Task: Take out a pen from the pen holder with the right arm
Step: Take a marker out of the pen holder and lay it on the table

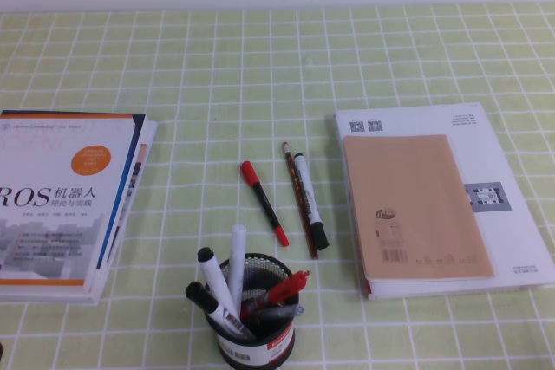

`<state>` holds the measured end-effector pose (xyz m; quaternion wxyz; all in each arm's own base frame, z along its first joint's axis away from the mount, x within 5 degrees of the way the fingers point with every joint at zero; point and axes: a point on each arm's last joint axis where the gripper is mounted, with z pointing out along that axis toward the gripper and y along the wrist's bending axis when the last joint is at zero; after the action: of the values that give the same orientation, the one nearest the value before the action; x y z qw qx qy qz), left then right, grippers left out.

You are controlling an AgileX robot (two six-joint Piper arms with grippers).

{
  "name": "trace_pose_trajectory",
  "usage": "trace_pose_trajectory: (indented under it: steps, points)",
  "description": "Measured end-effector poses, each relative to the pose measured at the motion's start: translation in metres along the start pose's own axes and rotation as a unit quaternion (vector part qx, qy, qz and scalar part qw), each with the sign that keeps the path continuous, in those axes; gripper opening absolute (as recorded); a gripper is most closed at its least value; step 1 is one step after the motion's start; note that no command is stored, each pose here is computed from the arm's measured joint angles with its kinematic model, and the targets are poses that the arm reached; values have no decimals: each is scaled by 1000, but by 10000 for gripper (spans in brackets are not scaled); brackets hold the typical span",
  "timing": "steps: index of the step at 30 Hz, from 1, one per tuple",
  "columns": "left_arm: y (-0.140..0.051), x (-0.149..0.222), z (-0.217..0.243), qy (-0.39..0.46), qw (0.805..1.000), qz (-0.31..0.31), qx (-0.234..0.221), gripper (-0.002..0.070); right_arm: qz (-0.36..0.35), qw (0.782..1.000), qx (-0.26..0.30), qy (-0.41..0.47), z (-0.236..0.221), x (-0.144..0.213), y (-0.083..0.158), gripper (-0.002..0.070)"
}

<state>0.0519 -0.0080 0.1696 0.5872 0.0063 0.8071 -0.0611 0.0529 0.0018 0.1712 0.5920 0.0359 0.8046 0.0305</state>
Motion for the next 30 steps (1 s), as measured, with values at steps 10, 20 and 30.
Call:
trace_pose_trajectory:
  steps: [10,20,30]
  points:
    - [0,0,0,0,1000,0,0,-8,0,1000,0,0,0,0,0,-13]
    - [0,0,0,0,1000,0,0,-8,0,1000,0,0,0,0,0,-13]
    - [0,0,0,0,1000,0,0,-8,19,1000,-7,-1,0,0,1,-13]
